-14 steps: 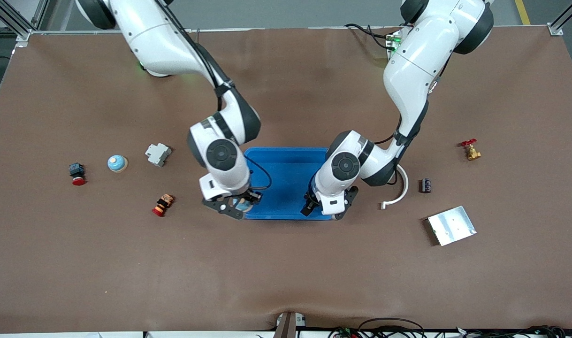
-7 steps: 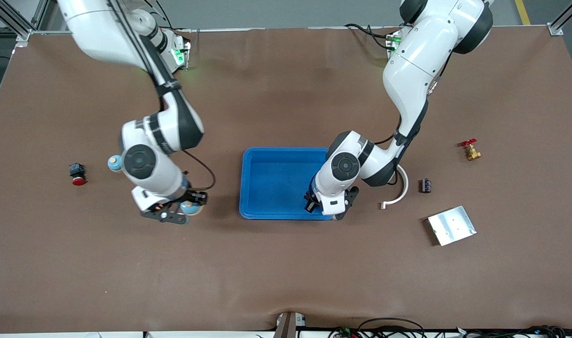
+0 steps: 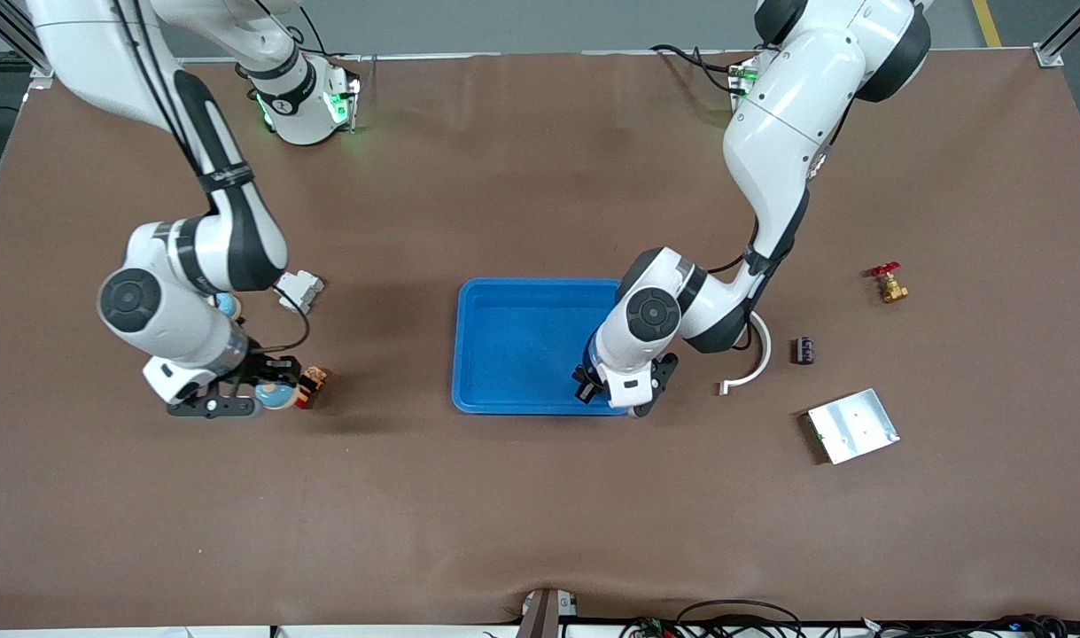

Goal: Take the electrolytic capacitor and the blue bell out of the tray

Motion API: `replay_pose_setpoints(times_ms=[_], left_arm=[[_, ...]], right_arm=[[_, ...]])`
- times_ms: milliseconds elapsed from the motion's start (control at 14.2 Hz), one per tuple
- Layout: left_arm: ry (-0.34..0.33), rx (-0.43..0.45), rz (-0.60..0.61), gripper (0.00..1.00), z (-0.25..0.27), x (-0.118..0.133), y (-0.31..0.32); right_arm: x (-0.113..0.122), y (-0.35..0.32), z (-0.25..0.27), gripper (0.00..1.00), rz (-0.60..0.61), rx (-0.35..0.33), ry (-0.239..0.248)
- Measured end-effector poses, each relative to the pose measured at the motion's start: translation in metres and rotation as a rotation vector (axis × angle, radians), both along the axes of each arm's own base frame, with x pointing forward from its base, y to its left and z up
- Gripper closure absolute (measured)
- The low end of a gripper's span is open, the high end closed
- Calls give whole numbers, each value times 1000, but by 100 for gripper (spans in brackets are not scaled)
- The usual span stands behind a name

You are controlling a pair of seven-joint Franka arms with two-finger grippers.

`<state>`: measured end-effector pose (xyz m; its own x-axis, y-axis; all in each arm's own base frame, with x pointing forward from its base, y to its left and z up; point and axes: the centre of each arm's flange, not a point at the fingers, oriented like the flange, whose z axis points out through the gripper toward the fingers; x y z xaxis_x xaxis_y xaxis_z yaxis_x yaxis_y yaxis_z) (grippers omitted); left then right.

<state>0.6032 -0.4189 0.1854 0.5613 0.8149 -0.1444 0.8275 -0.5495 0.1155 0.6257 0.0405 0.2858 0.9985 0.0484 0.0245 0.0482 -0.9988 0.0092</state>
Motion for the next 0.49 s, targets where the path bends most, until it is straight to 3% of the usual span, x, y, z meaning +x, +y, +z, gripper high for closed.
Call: replay_pose_setpoints(times_ms=[282, 494], left_arm=[[-36, -15, -2, 70, 27, 7, -4], [-60, 51, -73, 70, 57, 12, 6]], right_arm=[[-5, -78, -7, 38, 93, 4, 10], [-12, -122, -10, 38, 146, 49, 5]])
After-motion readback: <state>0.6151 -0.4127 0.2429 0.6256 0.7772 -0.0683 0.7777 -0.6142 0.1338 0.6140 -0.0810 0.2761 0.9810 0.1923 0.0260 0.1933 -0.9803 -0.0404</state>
